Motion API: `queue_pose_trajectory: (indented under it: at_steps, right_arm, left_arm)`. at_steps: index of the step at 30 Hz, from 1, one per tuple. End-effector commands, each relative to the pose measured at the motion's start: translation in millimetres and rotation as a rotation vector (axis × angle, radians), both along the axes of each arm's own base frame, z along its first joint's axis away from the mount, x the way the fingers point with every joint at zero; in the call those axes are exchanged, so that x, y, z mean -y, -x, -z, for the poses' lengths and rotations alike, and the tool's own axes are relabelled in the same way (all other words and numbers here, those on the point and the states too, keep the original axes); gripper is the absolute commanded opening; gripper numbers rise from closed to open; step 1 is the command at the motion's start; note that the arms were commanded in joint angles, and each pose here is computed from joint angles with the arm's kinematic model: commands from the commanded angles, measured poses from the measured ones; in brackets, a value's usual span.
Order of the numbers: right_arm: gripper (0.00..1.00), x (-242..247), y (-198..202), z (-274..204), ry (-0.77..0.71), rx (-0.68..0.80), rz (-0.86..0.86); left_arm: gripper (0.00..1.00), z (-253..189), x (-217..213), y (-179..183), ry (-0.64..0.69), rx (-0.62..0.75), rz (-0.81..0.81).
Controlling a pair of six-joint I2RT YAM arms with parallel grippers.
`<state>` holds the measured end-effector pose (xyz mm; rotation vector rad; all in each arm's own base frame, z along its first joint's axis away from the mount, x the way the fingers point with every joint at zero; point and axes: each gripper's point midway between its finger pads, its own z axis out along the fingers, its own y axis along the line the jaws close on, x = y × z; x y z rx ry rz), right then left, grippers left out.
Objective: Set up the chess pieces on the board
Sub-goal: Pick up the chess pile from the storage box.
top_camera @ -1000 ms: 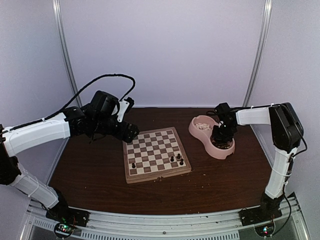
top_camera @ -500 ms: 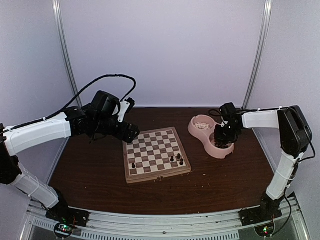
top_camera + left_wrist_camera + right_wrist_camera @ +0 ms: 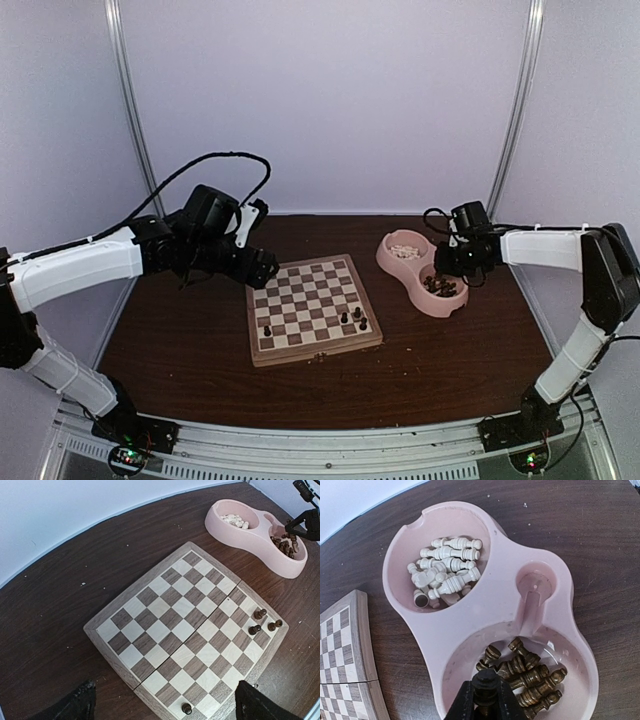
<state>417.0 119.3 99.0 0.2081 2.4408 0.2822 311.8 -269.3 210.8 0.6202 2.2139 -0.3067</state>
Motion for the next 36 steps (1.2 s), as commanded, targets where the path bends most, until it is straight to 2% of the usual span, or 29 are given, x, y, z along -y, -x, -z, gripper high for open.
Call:
queue_pose_trajectory:
  at_steps: [1,6,12,20,24,30,36]
  right_arm:
    - [0.12,3,-7,-25,0.008,0.109,-0.016]
    - [0.12,-6,-6,-31,-0.007,0.136,-0.082]
    - [0.12,-32,5,-48,-0.113,0.233,-0.227]
    - [0.09,-27,21,-65,-0.105,0.330,-0.251]
    - [0.09,-35,30,-71,-0.145,0.365,-0.305]
    - [0.10,-85,50,-99,-0.378,0.386,-0.561]
    - [0.10,-124,71,-124,-0.580,0.338,-0.724]
  left_arm:
    - [0.97,-14,4,-2,0.064,0.024,0.001]
    - [0.97,-16,9,-3,0.082,0.025,0.019]
    - [0.97,-20,33,-1,0.163,0.017,0.104]
    - [0.93,-31,74,13,0.307,-0.024,0.292]
    - [0.92,-30,79,16,0.343,-0.037,0.312]
    - [0.90,-24,82,18,0.342,-0.028,0.344]
    - [0.90,-30,88,18,0.343,0.116,0.442]
